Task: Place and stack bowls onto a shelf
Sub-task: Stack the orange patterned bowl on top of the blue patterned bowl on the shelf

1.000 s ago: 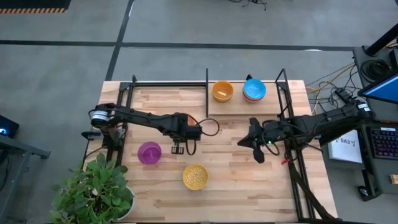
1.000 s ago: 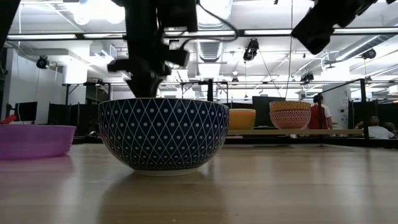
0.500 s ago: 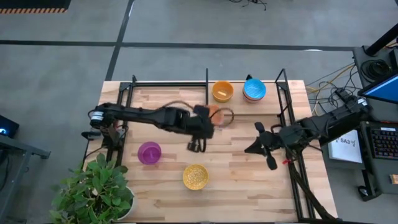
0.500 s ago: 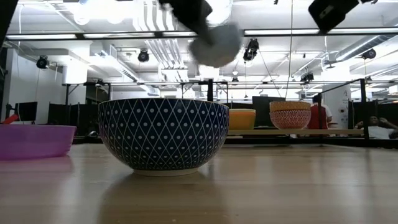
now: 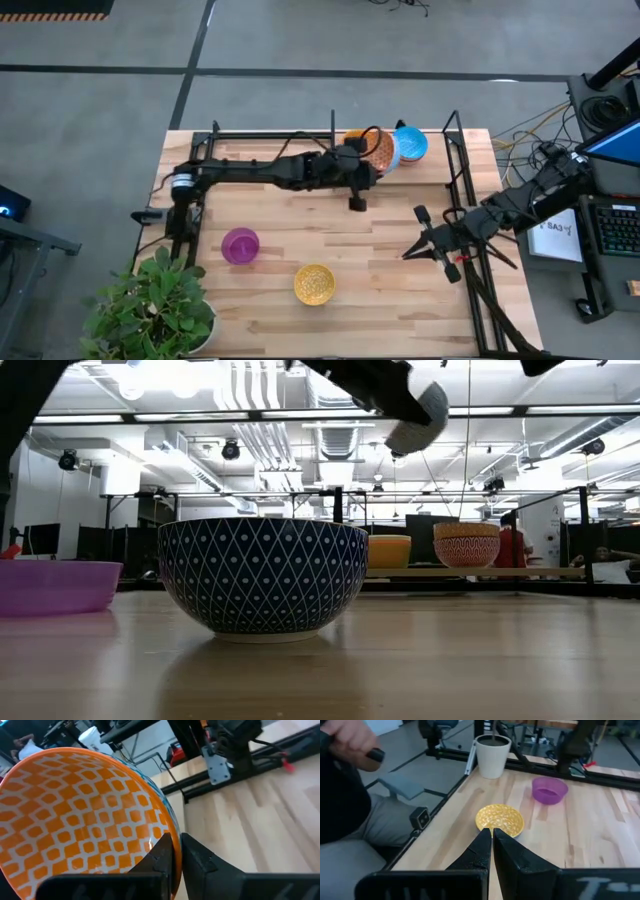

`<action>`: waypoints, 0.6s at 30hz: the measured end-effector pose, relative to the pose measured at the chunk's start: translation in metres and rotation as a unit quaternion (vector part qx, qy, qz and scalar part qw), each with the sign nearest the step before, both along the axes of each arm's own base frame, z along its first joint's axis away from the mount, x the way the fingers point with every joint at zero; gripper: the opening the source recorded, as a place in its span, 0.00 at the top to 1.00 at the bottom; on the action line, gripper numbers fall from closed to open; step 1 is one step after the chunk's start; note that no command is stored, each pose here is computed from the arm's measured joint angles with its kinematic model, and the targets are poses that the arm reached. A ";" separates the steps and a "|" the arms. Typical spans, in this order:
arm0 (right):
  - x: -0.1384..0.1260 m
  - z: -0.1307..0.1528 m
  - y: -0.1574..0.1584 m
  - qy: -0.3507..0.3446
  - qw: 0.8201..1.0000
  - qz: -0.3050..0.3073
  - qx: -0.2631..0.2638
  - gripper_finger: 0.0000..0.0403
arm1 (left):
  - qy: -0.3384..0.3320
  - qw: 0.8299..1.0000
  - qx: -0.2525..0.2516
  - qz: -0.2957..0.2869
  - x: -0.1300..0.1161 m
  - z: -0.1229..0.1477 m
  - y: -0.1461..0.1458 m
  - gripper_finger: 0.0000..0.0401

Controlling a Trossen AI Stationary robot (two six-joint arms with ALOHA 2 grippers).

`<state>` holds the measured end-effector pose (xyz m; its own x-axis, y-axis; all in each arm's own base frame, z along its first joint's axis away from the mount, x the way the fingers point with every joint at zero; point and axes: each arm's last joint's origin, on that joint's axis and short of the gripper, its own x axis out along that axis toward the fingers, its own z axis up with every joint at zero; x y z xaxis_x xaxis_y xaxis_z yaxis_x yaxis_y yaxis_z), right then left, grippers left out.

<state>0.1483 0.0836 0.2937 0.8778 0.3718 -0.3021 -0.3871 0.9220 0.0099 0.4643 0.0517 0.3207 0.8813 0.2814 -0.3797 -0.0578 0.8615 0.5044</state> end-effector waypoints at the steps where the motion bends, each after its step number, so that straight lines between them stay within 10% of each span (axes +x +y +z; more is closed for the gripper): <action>1: -0.001 0.000 0.001 -0.002 1.000 0.005 -0.003 0.98 | -0.002 1.000 0.000 0.003 0.005 -0.001 0.004 0.99; 18: -0.006 0.000 0.006 -0.007 0.999 0.032 -0.019 0.98 | 0.002 1.000 0.001 0.006 0.072 -0.028 0.067 0.98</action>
<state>0.1427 0.0899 0.2937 0.8566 0.4167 -0.3042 -0.4458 0.8946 -0.0299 0.5359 0.1188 0.2927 0.8765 0.2930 -0.3820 -0.0672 0.8601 0.5056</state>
